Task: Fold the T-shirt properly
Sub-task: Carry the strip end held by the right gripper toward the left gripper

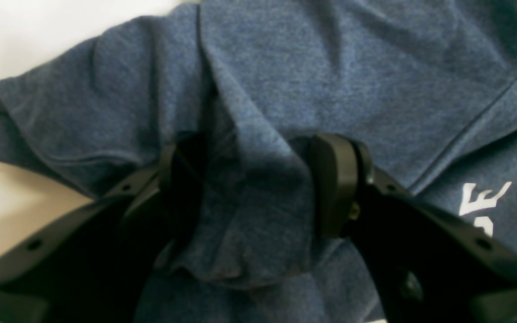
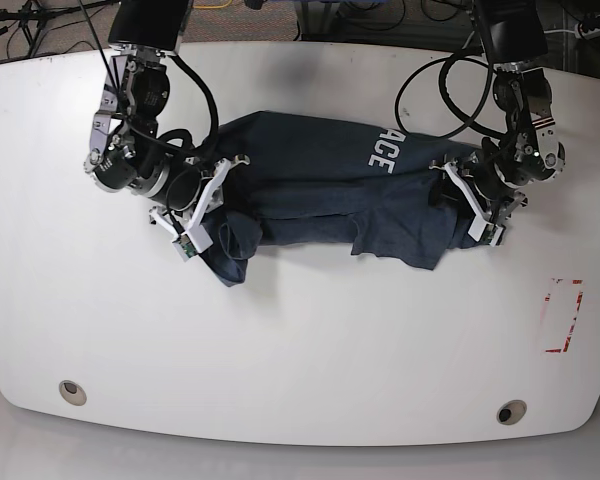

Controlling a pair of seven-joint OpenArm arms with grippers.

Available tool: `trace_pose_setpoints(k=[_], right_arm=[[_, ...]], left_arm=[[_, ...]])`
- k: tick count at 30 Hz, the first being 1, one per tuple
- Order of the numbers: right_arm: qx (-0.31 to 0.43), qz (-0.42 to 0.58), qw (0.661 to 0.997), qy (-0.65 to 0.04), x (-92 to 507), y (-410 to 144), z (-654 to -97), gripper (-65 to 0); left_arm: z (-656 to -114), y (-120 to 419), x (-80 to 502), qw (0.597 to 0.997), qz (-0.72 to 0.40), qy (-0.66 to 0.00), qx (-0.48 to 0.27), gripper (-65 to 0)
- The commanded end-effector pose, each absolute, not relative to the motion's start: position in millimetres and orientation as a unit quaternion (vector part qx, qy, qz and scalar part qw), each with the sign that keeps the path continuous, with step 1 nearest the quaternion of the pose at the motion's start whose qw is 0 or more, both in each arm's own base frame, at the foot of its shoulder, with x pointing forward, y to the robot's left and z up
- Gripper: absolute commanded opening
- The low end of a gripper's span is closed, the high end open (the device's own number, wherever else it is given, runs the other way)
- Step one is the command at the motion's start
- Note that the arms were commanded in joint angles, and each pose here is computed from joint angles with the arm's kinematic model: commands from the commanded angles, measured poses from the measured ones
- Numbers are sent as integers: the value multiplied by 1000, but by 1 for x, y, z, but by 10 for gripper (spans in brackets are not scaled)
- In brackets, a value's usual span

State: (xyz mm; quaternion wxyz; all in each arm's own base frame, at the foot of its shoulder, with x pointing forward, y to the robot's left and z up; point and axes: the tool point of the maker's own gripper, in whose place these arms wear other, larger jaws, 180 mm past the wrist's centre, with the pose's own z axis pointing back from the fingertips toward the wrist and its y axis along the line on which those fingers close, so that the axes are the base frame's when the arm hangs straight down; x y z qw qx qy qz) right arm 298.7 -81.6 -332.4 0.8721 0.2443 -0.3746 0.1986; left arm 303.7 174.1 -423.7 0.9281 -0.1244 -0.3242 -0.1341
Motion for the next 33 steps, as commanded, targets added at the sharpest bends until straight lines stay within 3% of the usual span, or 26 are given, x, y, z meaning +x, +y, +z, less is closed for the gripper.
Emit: trace_pose_setpoints(k=[1,11,13,19,22,24,33], right_arm=[[247,206,862,-392,306,-70,-323,-617],[263,227,859,-376,300,-43,-326,-607],[267,222,861,-371,299,-39,-327,-566],[283,198,869,-355,297,-23,-328,-252],[289,200,867,-352,296,-16,-327,-151],[293,206,863,-355,296,-9,-324,-119],[275,244,841,-397,285,-8,-291,-120]], left_arm=[[-452,180,271,954,-149,-238,-103,-318],[-452,180,271,954,-149,-238,-103,-318],[-452,180,271,954,-149,-238,-103,-318],[-451,179,273,954,-150,-239,-103,-317],[-452,179,272,954,-149,-239,-104,-317],[-453,179,272,954,-149,-238,-104,-317],[-453,179,272,954,-149,-237,-104,-315]])
